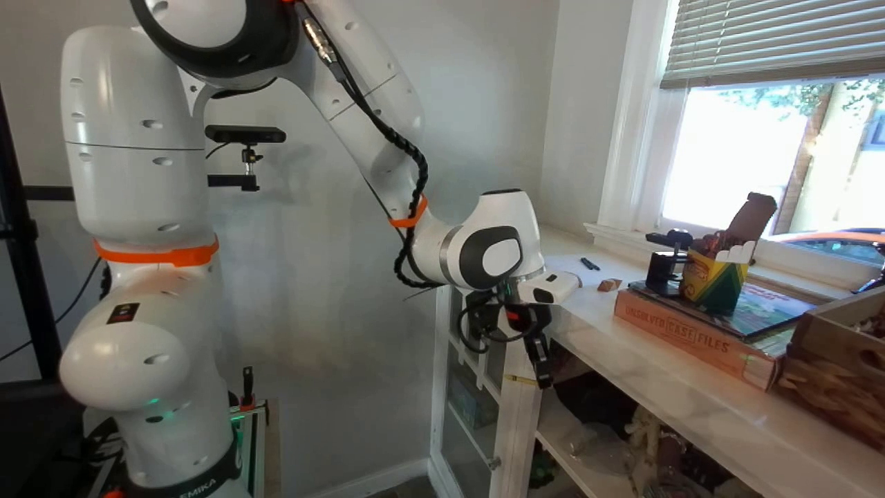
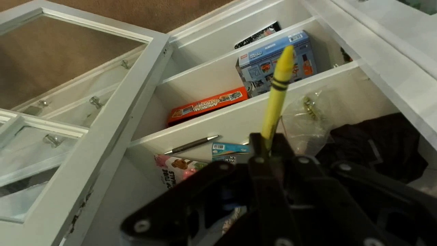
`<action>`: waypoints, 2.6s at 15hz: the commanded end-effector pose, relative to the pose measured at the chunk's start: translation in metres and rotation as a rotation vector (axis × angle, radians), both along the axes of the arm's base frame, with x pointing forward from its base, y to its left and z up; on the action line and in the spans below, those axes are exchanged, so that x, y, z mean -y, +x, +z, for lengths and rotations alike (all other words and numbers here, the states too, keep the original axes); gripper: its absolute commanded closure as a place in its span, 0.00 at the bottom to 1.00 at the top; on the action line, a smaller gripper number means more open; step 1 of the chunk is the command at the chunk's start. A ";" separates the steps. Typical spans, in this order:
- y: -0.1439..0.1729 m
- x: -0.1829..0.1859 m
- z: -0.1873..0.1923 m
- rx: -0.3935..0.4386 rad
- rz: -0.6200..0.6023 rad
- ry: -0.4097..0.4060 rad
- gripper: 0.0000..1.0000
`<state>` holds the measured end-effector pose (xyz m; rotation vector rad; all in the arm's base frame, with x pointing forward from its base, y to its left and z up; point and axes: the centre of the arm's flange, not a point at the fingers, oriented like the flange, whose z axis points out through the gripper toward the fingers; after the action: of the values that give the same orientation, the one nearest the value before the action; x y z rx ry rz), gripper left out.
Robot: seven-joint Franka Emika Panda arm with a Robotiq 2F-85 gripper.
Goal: Put the yellow crayon into the cupboard
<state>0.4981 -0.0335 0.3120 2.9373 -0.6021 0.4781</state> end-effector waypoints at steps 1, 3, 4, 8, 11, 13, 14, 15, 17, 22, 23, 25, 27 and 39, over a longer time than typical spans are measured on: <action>-0.002 0.015 -0.027 -0.016 0.037 -0.021 0.97; -0.001 0.023 -0.037 -0.020 0.039 -0.028 0.97; 0.000 0.026 -0.042 -0.022 0.037 -0.033 0.97; -0.001 0.022 -0.029 -0.031 0.019 -0.021 0.90; 0.000 0.021 -0.028 -0.028 0.022 -0.021 0.90; 0.000 0.021 -0.028 -0.028 0.022 -0.021 0.90; 0.000 0.021 -0.028 -0.028 0.022 -0.021 0.97; 0.003 0.023 -0.034 -0.031 0.021 -0.046 0.97; 0.007 0.030 -0.043 -0.020 0.039 -0.066 0.97; 0.011 0.050 -0.066 -0.030 0.071 -0.082 0.97; 0.012 0.053 -0.071 -0.033 0.063 -0.073 0.97; 0.013 0.058 -0.084 -0.026 0.050 -0.076 0.97; 0.015 0.065 -0.095 0.011 0.065 -0.090 0.97; 0.024 0.087 -0.143 0.224 -0.062 0.023 0.97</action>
<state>0.5179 -0.1280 0.1947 2.8872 -0.5808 0.7463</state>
